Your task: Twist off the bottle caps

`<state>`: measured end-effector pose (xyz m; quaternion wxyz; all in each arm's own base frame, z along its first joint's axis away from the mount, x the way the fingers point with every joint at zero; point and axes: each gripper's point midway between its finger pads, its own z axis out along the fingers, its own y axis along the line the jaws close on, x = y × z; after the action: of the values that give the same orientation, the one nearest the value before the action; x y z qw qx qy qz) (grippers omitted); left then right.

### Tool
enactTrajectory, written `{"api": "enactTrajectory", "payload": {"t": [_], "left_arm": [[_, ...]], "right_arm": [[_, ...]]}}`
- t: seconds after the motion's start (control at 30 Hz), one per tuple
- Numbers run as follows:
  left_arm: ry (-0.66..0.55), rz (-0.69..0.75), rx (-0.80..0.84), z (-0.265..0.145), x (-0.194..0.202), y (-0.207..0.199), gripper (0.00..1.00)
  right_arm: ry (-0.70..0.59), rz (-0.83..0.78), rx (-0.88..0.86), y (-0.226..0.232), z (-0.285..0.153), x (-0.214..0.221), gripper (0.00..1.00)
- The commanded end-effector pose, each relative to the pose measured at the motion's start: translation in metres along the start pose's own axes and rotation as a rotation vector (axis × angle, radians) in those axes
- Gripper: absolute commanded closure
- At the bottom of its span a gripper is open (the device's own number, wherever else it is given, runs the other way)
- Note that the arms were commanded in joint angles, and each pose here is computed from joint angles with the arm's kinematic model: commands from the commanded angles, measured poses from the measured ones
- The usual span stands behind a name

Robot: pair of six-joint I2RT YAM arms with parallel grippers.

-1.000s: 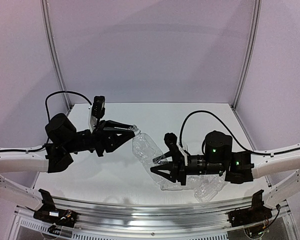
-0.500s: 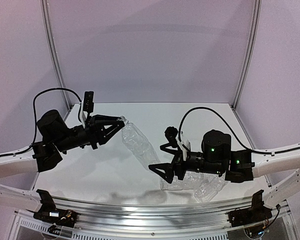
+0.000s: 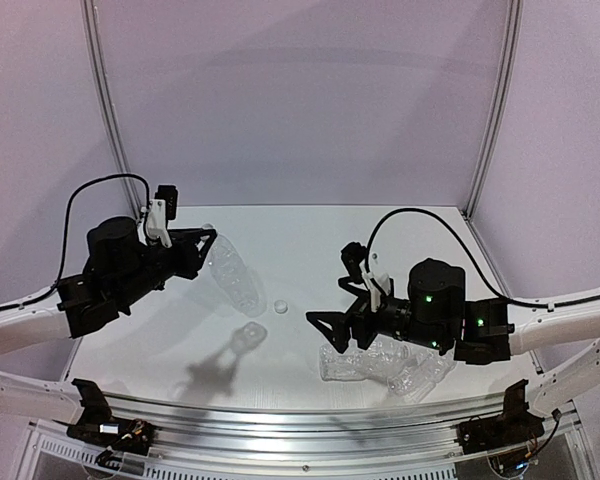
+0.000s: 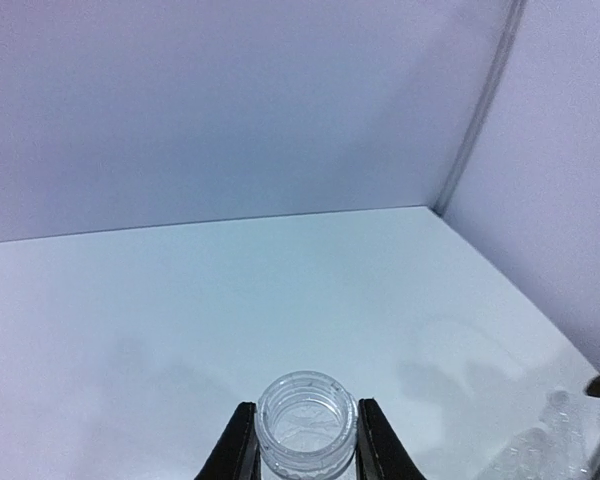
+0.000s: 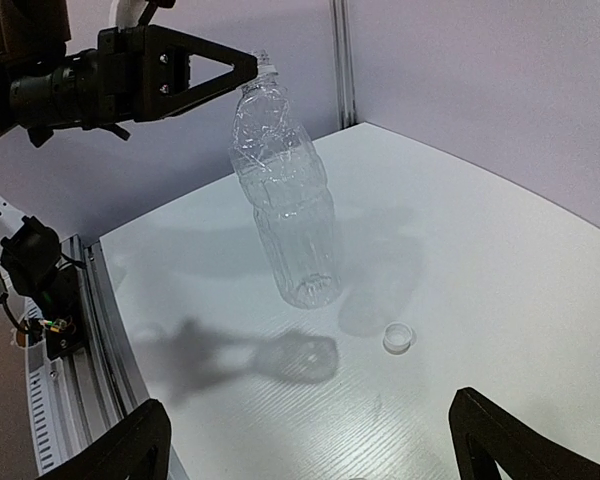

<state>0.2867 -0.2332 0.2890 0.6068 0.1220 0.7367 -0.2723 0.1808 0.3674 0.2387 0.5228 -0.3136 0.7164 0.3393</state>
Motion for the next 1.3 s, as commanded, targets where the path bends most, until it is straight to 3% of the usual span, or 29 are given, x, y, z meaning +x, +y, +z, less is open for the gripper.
{"api": "enactTrajectory", "payload": {"t": [0.0,0.27,0.47,0.7,1.0,1.27], "left_arm": [[0.006,0.076,-0.357,-0.009,0.0,0.064,0.95],[0.024,0.125,-0.665,-0.013,0.014,0.13,0.91],[0.05,0.045,-0.703,-0.012,0.037,0.165,0.9],[0.018,0.039,-0.74,-0.019,0.038,0.172,0.77],[-0.004,0.029,-0.741,-0.028,0.036,0.171,0.42],[-0.048,0.029,-0.68,-0.04,0.017,0.149,0.21]], "right_arm": [[-0.004,0.012,0.05,-0.008,-0.001,-0.006,0.01],[0.002,0.012,0.061,-0.01,0.002,-0.003,0.01],[-0.005,0.015,0.073,-0.012,-0.002,-0.006,0.01],[-0.008,0.016,0.078,-0.014,-0.003,-0.007,0.01],[-0.008,0.016,0.084,-0.015,-0.004,-0.007,0.01],[-0.013,0.045,0.104,-0.018,-0.006,-0.009,0.01]]}}
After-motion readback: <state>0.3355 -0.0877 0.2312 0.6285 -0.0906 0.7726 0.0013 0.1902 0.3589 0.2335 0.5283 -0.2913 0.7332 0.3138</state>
